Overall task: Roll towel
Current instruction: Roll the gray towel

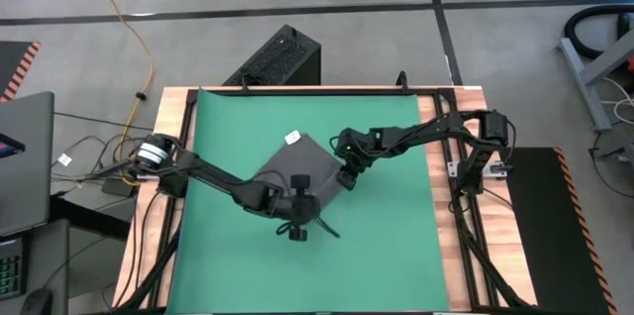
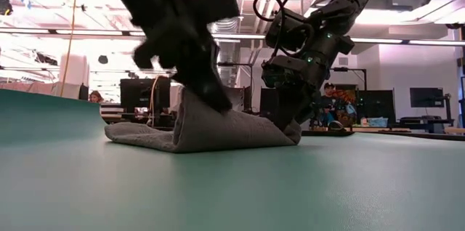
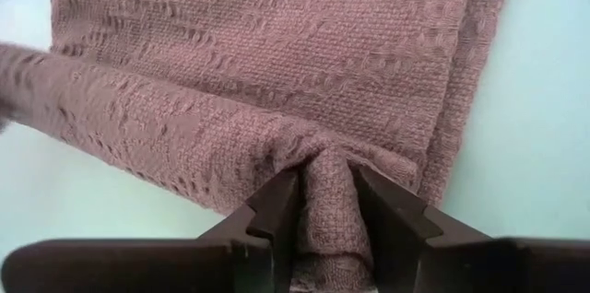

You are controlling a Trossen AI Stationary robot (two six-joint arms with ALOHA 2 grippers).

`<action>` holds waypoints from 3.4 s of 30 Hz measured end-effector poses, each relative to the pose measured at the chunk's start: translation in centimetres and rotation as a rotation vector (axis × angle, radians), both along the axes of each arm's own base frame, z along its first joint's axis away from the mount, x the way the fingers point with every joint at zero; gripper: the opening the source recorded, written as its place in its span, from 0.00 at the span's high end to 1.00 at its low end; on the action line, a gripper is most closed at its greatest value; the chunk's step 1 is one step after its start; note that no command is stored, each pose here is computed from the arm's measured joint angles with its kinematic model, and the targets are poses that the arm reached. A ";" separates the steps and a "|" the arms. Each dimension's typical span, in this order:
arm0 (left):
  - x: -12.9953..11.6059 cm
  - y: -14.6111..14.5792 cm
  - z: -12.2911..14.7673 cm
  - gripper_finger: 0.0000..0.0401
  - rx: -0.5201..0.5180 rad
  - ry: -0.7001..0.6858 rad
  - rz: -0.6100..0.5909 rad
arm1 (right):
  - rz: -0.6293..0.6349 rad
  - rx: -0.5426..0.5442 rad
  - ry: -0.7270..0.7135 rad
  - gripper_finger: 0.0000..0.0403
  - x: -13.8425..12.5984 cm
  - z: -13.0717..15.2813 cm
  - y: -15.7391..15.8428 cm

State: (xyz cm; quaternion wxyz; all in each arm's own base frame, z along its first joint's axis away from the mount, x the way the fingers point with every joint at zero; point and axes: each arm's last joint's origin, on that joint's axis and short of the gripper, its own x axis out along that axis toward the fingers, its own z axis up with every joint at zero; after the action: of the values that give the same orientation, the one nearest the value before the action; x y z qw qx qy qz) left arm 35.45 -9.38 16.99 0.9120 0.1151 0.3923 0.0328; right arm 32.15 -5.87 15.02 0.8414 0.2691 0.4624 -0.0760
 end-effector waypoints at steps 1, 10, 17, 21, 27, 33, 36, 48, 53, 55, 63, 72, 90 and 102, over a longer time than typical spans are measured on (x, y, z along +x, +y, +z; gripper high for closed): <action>0.1 0.3 -0.4 1.00 0.002 0.008 0.033 | 0.002 -0.002 0.002 0.67 0.0 0.0 0.1; -0.8 1.0 -1.9 1.00 -0.018 0.111 0.214 | 0.003 -0.002 0.002 0.67 0.0 0.0 0.1; -1.3 -0.1 -3.6 1.00 -0.099 0.051 0.234 | 0.015 0.001 -0.010 0.66 0.1 0.0 0.1; -1.4 -0.1 -4.0 1.00 -0.111 0.053 0.236 | 0.039 0.002 -0.015 0.60 0.1 0.0 0.1; -1.5 -0.1 -4.1 1.00 -0.108 0.075 0.216 | 0.069 -0.008 -0.029 0.41 -0.1 0.4 0.0; -1.9 0.0 -4.5 1.00 -0.114 0.105 0.224 | 0.113 -0.089 -0.072 0.33 0.1 3.2 -1.2; -2.1 -0.1 -4.7 1.00 -0.124 0.112 0.234 | 0.124 -0.157 -0.057 0.33 -0.2 4.9 -2.6; -2.2 -0.2 -4.7 1.00 -0.146 0.120 0.235 | 0.412 0.103 -0.139 0.90 -1.9 5.8 -0.9; -2.2 -0.2 -4.8 1.00 -0.149 0.127 0.234 | 0.427 -0.006 -0.165 0.94 -1.4 4.7 0.3; -2.2 -0.2 -4.8 1.00 -0.149 0.128 0.233 | 0.419 -0.040 -0.184 0.94 -1.2 4.8 0.1; -2.3 -0.2 -4.8 1.00 -0.143 0.134 0.226 | 0.404 -0.036 -0.169 0.98 -0.9 4.0 -0.5; -2.3 -0.3 -4.8 1.00 -0.146 0.139 0.220 | 0.383 -0.072 -0.086 0.97 0.1 1.1 -0.7; -2.5 -0.2 -5.0 1.00 -0.108 0.178 0.161 | 0.310 -0.095 -0.017 0.97 0.6 -1.5 -2.5; -3.3 0.1 -5.3 1.00 0.092 0.314 -0.032 | 0.191 -0.072 0.055 0.97 0.0 -1.3 -2.9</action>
State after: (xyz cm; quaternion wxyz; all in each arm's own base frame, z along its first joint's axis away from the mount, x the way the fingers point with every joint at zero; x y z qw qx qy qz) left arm 32.14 -9.33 11.67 0.8337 0.1666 0.5262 0.0176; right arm 32.13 -8.81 13.68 0.8409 0.1912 0.5060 -0.0196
